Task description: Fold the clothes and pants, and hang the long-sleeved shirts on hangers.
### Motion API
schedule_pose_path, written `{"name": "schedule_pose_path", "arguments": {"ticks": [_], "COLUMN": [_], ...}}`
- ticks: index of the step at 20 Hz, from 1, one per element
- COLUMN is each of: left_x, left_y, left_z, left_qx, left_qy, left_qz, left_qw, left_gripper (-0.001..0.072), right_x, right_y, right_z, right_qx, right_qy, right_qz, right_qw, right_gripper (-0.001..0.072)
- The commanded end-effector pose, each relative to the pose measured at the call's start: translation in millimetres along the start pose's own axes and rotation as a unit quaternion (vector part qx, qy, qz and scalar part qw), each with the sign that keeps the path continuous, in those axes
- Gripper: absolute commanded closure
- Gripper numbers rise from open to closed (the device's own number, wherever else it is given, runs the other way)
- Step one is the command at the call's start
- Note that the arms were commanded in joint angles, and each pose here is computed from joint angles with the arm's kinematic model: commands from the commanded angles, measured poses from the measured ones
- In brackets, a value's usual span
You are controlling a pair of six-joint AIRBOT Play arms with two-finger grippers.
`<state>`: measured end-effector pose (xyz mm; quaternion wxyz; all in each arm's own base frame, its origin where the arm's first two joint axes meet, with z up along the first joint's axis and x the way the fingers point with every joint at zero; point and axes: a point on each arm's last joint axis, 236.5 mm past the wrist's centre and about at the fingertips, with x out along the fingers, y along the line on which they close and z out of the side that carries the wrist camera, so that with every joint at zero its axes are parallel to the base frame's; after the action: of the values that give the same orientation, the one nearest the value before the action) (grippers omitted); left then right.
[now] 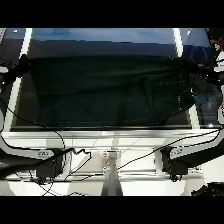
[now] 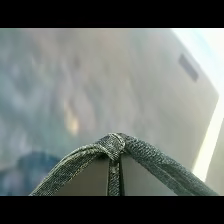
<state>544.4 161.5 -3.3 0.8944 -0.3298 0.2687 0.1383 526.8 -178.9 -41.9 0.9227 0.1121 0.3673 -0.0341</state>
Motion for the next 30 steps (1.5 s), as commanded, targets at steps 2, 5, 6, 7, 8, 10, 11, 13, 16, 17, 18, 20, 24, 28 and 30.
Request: {"name": "schedule_pose_path", "arguments": {"ticks": [2, 5, 6, 7, 8, 10, 11, 13, 16, 17, 18, 20, 24, 28, 30], "left_x": [15.5, 23.1, 26.2, 29.9, 34.2, 38.8, 38.0, 29.3, -12.1, -31.4, -55.1, -103.6, -181.2, -217.6, -216.4], "left_y": [-21.8, -32.9, -33.8, -34.0, -33.9, -35.2, -37.1, -47.2, -71.4, -74.5, -75.7, -75.3, -83.1, -85.8, -75.3], "left_z": [15.7, 18.1, 17.6, 14.8, 9.3, 0.0, -1.3, -2.7, -8.0, -8.2, -5.9, 0.0, 11.5, -23.5, -45.0], "left_qx": [0.047, 0.065, 0.068, 0.069, 0.072, 0.072, 0.073, 0.072, 0.104, 0.128, 0.150, 0.177, 0.200, 0.223, 0.214], "left_qy": [-0.069, -0.106, -0.115, -0.119, -0.116, -0.103, -0.098, -0.078, -0.004, 0.019, 0.039, 0.067, 0.073, 0.127, 0.153], "left_qz": [0.007, 0.015, 0.019, 0.022, 0.023, 0.021, 0.018, 0.000, -0.048, -0.056, -0.062, -0.067, -0.078, -0.094, -0.092], "left_qw": [0.997, 0.992, 0.991, 0.990, 0.990, 0.992, 0.992, 0.994, 0.993, 0.990, 0.986, 0.980, 0.974, 0.962, 0.961], "left_gripper": [0.0681, 0.0681, 0.0681, 0.0680, 0.0636, -0.0013, 0.0000, 0.0001, 0.0009, 0.0025, 0.0110, 0.0463, 0.0680, 0.0680, 0.0680], "right_x": [4.8, 3.9, 3.8, 4.6, 6.3, 6.8, 5.7, -2.7, -32.0, -44.6, -59.6, -90.4, -150.4, -201.0, -202.8], "right_y": [-7.1, -12.3, -14.6, -16.7, -17.6, -17.5, -16.8, -13.4, -16.3, -19.3, -23.5, -31.8, -47.4, -56.8, -44.9], "right_z": [16.7, 22.1, 24.0, 24.5, 22.9, 22.5, 23.4, 31.4, 49.1, 51.5, 50.2, 31.9, -41.6, -139.1, -163.0], "right_qx": [0.000, 0.000, 0.000, 0.000, 0.001, 0.001, 0.001, 0.001, 0.004, 0.011, 0.022, 0.056, 0.182, 0.257, 0.267], "right_qy": [-0.037, -0.048, -0.052, -0.055, -0.054, -0.053, -0.053, -0.061, -0.073, -0.070, -0.060, -0.012, 0.136, 0.281, 0.279], "right_qz": [-0.032, -0.043, -0.047, -0.051, -0.052, -0.051, -0.051, -0.048, -0.055, -0.056, -0.055, -0.046, -0.044, -0.070, -0.045], "right_qw": [0.999, 0.998, 0.997, 0.997, 0.997, 0.997, 0.997, 0.997, 0.996, 0.996, 0.996, 0.997, 0.973, 0.922, 0.921], "right_gripper": [0.0677, 0.0676, 0.0676, 0.0605, 0.0298, 0.0080, 0.0080, 0.0080, 0.0084, 0.0105, 0.0114, 0.0457, 0.0677, 0.0679, 0.0677]}}
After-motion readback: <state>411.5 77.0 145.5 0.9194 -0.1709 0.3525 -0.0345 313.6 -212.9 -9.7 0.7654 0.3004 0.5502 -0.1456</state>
